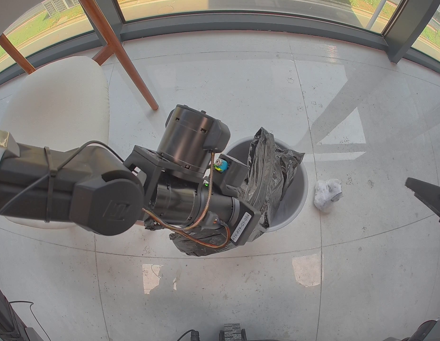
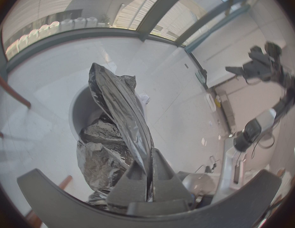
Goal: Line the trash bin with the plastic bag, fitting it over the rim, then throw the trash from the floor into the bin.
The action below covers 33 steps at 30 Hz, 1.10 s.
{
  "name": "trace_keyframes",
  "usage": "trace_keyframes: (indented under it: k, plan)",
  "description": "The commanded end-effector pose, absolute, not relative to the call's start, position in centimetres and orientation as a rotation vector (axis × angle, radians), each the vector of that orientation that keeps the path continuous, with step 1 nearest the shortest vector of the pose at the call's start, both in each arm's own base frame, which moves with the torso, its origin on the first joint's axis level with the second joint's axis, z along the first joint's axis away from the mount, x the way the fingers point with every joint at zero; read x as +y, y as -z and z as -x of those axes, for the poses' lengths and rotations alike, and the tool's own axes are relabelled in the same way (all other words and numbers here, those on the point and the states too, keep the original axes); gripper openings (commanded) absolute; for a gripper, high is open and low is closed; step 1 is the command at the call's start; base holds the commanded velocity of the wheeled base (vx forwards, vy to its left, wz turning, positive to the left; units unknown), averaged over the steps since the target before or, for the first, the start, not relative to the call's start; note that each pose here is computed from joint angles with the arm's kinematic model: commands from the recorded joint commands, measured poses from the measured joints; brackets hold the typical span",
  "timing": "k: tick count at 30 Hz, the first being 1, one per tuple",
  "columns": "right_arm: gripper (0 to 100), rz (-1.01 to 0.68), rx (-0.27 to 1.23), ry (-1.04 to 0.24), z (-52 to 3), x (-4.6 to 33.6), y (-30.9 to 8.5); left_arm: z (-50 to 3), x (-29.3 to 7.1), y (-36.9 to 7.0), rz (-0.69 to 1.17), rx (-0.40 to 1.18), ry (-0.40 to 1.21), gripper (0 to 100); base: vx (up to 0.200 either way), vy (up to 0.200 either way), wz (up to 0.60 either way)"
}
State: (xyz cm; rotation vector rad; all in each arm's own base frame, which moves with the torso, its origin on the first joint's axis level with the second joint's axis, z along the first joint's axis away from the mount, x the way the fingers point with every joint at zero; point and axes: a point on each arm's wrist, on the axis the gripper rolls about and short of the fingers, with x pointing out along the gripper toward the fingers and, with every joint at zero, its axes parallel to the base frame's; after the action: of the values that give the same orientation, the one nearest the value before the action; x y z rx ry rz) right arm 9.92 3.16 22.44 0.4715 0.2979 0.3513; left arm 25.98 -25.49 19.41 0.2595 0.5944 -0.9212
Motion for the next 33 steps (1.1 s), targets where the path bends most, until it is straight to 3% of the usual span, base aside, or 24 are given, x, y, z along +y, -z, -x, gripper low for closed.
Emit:
trace_keyframes:
  k: [1,9,18,27,33]
  plan:
    - [100,-0.459,0.447,-0.376,-14.8,5.4,-22.2,-26.0,-25.3,-19.3,-0.381,0.552,0.917,0,0.000,0.000,0.00]
    - [100,-0.414,0.594,-0.439,-16.8,8.2,-22.8,-25.7,-25.6,-19.3,-0.656,0.423,0.962,0,0.000,0.000,0.00]
    - [100,-0.367,0.766,-0.380,-19.1,9.4,-25.5,-23.9,-26.4,-17.5,-0.968,0.327,1.074,0,0.000,0.000,0.00]
    - [100,-0.325,0.863,-0.334,-22.3,11.0,-25.2,-20.0,-28.9,-15.9,-1.042,0.319,1.177,0,0.000,0.000,0.00]
    - [100,-0.191,0.893,-0.266,-24.6,12.3,-23.1,-19.8,-29.3,-15.9,-1.049,0.311,1.177,0,0.000,0.000,0.00]
